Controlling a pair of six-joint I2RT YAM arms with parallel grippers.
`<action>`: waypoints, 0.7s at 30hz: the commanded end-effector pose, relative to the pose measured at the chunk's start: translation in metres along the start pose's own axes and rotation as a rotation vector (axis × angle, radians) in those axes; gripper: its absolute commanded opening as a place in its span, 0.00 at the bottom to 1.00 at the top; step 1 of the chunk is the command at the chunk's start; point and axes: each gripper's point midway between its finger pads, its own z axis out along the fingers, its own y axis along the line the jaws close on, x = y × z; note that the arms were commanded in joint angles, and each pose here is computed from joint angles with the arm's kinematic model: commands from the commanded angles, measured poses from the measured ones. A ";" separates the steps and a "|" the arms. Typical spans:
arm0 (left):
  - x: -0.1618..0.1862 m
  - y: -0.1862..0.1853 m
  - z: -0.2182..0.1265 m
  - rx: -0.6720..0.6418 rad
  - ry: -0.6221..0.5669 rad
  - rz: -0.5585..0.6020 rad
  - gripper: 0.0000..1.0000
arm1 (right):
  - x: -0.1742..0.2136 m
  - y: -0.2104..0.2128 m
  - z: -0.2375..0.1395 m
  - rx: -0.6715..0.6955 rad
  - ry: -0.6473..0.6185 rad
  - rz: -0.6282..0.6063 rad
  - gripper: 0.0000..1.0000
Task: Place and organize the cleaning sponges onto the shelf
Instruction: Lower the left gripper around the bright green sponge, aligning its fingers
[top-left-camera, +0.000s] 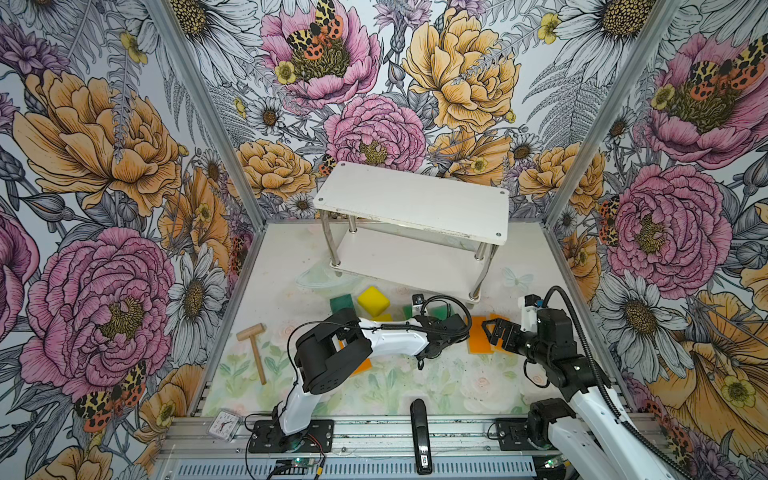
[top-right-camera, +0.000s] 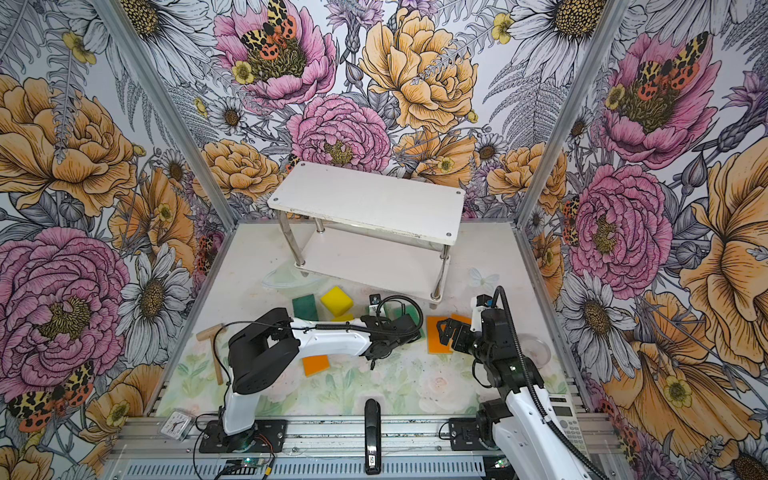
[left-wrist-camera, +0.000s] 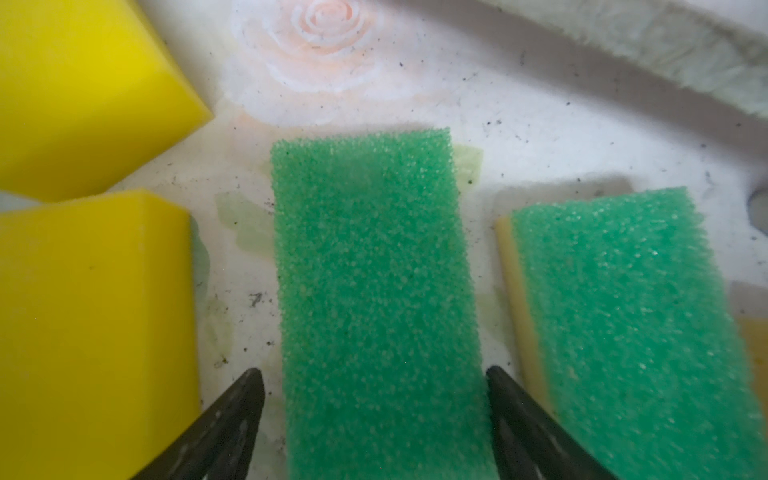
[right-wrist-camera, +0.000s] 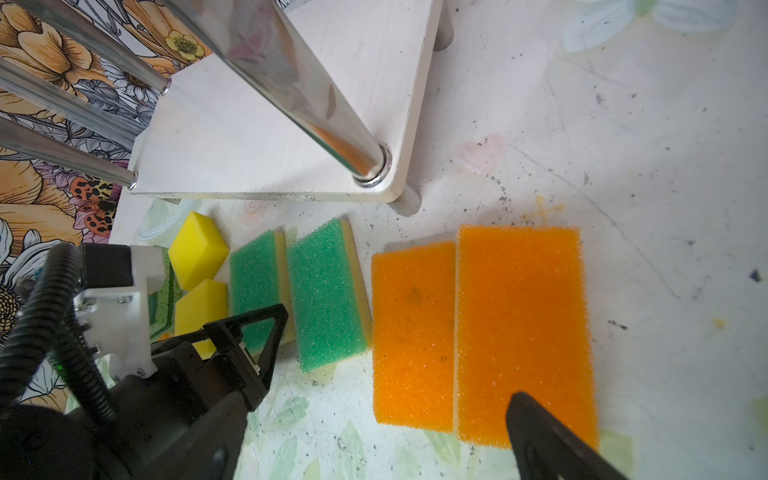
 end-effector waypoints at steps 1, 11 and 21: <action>0.005 0.008 0.000 -0.021 0.015 0.011 0.90 | 0.001 -0.003 0.002 0.013 -0.005 -0.004 1.00; -0.001 -0.002 -0.006 0.004 0.008 -0.006 0.95 | 0.002 -0.004 0.003 0.018 0.000 -0.002 1.00; -0.008 -0.004 -0.016 0.026 -0.010 -0.021 0.96 | 0.002 -0.005 0.004 0.019 0.001 -0.002 1.00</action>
